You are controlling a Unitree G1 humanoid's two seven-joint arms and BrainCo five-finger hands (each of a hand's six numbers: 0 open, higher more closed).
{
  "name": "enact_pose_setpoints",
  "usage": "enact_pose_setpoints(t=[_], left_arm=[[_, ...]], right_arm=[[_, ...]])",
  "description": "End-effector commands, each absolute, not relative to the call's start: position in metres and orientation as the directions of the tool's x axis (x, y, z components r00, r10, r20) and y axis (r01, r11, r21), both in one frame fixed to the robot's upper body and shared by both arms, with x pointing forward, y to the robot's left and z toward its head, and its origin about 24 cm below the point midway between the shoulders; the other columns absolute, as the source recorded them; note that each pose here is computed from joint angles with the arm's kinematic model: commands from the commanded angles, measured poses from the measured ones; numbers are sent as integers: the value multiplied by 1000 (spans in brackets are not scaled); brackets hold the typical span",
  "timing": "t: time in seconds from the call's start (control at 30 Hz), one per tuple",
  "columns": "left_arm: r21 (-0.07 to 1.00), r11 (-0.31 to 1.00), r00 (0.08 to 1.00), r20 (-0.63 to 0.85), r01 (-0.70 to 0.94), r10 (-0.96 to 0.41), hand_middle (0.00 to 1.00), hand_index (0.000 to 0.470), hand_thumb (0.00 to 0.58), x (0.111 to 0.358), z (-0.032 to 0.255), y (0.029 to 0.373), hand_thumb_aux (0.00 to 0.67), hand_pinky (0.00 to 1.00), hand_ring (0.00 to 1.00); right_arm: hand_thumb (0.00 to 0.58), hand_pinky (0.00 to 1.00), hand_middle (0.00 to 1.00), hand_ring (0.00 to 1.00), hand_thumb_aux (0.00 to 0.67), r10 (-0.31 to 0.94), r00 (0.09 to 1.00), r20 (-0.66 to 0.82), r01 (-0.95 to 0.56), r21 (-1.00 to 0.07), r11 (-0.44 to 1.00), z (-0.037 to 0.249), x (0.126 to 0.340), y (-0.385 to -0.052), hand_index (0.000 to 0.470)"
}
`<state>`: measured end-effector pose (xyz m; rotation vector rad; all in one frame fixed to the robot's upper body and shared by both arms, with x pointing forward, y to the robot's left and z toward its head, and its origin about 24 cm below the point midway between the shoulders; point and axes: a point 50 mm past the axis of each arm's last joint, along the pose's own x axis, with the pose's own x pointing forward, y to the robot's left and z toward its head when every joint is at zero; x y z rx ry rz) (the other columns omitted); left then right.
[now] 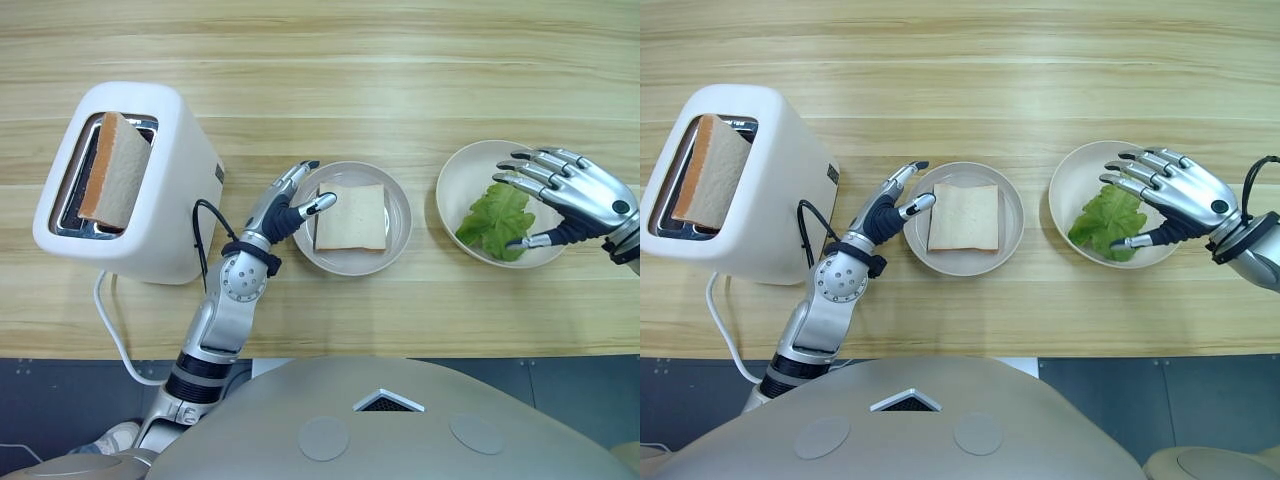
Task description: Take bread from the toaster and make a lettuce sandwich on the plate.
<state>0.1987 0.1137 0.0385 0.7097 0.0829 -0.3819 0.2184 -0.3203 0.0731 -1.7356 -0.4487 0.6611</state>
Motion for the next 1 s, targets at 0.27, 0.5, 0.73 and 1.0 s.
enact_pose_setpoints(t=[0.27, 0.5, 0.73, 1.0], left_arm=[[616, 687, 922, -228, 385, -313, 0, 0, 0, 200, 32, 116, 0, 0, 0], [612, 694, 925, -230, 379, -303, 0, 0, 0, 200, 30, 117, 0, 0, 0], [609, 695, 923, -231, 383, -307, 0, 0, 0, 201, 28, 116, 0, 0, 0], [611, 691, 922, -233, 386, -309, 0, 0, 0, 205, 26, 118, 0, 0, 0]], right_arm=[[443, 82, 82, 82, 344, 650, 708, -276, -93, -949, -302, 35, 215, -319, 241], [304, 82, 82, 82, 208, 648, 702, -296, -77, -936, -344, 43, 217, -330, 146], [313, 90, 90, 90, 215, 661, 670, -338, -121, -928, -352, 22, 213, -323, 151], [580, 110, 110, 110, 670, 665, 660, -350, -147, -928, -342, 4, 206, -318, 470]])
